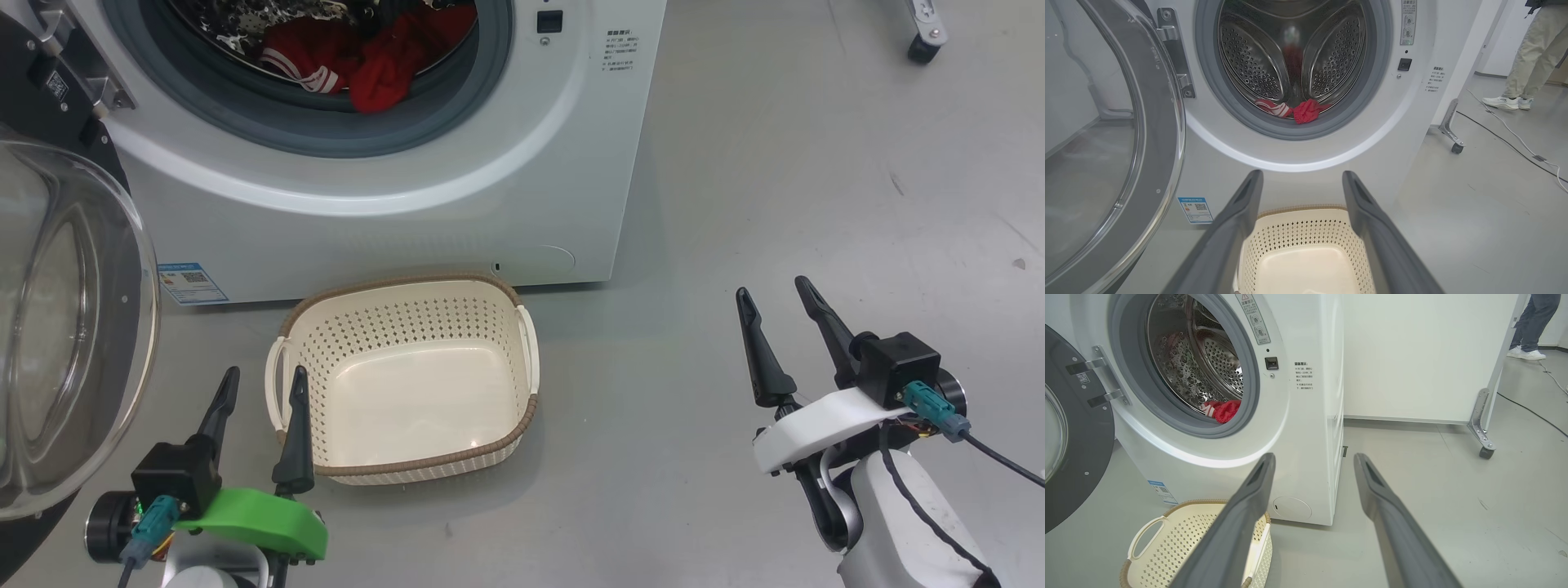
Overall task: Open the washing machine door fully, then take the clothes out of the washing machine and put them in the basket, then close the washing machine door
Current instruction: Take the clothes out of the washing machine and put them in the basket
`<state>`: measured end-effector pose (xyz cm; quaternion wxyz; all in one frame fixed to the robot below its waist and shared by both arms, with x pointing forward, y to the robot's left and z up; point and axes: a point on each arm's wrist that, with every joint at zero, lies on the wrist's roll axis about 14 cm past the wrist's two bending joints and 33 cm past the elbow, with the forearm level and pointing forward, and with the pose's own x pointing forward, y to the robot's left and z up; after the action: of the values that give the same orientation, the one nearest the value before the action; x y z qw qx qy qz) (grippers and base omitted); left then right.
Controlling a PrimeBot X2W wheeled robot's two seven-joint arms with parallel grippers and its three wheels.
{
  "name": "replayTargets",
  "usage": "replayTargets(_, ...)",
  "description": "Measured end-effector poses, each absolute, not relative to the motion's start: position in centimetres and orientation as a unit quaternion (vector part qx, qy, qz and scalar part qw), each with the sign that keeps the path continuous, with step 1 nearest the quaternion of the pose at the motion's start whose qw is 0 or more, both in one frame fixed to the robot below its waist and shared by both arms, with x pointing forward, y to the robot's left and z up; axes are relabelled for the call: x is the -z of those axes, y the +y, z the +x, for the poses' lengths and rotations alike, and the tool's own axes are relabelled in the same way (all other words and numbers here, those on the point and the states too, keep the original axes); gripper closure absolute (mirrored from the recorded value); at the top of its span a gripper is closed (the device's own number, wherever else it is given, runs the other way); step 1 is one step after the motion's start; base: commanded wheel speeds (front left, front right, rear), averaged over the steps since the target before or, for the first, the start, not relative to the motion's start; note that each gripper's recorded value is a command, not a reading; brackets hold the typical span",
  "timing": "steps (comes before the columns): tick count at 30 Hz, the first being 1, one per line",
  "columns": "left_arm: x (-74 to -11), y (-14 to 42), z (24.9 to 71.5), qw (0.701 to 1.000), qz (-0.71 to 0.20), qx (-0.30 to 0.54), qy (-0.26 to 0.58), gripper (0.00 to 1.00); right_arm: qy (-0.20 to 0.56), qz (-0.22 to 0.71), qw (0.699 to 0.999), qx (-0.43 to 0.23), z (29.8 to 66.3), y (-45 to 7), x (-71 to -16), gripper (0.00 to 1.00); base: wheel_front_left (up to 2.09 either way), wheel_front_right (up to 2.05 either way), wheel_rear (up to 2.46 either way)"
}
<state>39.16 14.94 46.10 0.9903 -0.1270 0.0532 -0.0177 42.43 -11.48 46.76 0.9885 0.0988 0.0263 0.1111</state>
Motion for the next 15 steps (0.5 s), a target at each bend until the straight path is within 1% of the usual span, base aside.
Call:
replayTargets(8,-46.14,14.87,39.17,0.990,-0.126,0.017,0.053,0.00,0.025,0.099,0.989,-0.110,42.40,-11.53,-46.85,0.00,0.13,-0.13,0.00)
replayTargets(15,-46.34,14.84,39.22,0.991,-0.123,0.016,0.050,0.00,0.024,0.099,0.989,-0.110,42.37,-11.58,-46.94,0.00,0.44,-0.44,0.00)
